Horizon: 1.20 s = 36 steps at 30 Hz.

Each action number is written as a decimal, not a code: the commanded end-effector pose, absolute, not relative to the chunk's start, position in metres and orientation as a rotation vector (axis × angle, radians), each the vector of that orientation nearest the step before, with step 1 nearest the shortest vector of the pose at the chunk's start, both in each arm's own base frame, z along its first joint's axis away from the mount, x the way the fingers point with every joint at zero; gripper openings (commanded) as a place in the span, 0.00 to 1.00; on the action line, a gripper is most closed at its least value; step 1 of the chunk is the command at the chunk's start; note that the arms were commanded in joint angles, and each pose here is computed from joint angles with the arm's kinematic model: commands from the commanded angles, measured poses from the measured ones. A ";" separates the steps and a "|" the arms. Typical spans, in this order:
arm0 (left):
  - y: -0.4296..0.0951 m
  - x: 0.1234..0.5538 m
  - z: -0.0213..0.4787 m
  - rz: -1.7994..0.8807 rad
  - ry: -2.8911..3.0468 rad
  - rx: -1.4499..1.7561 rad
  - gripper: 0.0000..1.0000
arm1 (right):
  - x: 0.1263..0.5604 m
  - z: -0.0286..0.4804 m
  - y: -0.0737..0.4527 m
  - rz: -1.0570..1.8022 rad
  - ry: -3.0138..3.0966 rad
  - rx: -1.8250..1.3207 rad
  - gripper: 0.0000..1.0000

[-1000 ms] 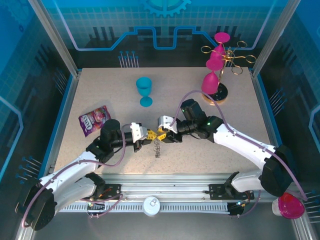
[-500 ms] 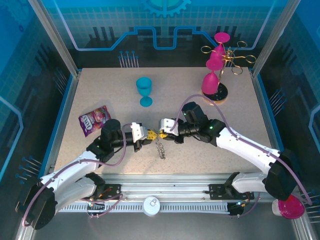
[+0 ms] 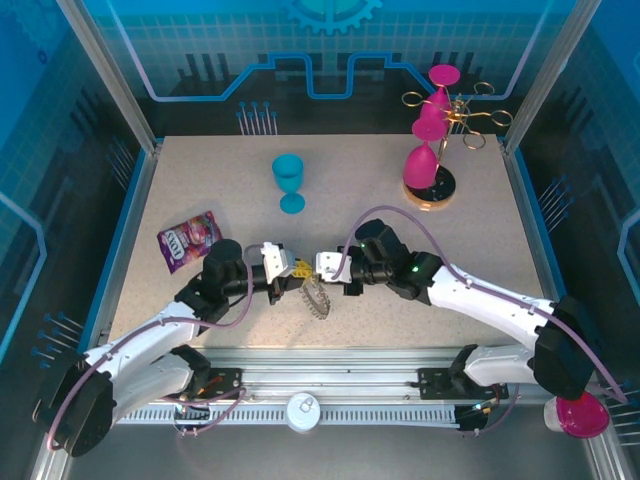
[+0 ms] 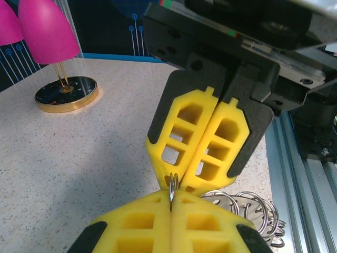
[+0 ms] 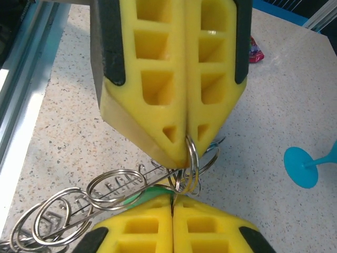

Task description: Put the keys on the keyring

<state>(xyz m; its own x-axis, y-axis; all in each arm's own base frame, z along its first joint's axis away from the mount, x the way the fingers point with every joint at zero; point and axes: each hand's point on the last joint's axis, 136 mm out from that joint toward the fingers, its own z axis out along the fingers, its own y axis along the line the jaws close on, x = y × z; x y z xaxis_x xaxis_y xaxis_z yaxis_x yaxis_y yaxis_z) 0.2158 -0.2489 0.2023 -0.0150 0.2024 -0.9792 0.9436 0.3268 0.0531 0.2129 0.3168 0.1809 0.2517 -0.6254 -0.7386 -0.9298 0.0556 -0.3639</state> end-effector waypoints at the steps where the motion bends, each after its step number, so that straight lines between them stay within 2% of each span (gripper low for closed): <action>1: -0.252 0.216 0.228 -0.846 1.367 1.092 0.00 | 0.208 0.193 0.315 0.479 1.437 -1.601 0.17; 10: -0.254 0.210 0.224 -0.865 1.350 1.134 0.00 | 0.200 0.229 0.311 0.791 1.425 -1.483 0.32; 17: -0.254 0.207 0.226 -0.878 1.336 1.143 0.00 | 0.200 0.224 0.320 0.853 1.435 -1.502 0.32; 27: -0.256 0.203 0.226 -0.898 1.327 1.154 0.00 | 0.204 0.227 0.329 0.889 1.408 -1.495 0.26; 31: -0.256 0.203 0.226 -0.899 1.326 1.156 0.00 | 0.204 0.227 0.330 0.897 1.408 -1.495 0.17; 35: -0.256 0.203 0.226 -0.899 1.326 1.155 0.00 | 0.202 0.224 0.329 0.899 1.414 -1.508 0.00; 36: -0.255 0.204 0.226 -0.893 1.327 1.151 0.00 | 0.201 0.222 0.327 0.892 1.422 -1.517 0.00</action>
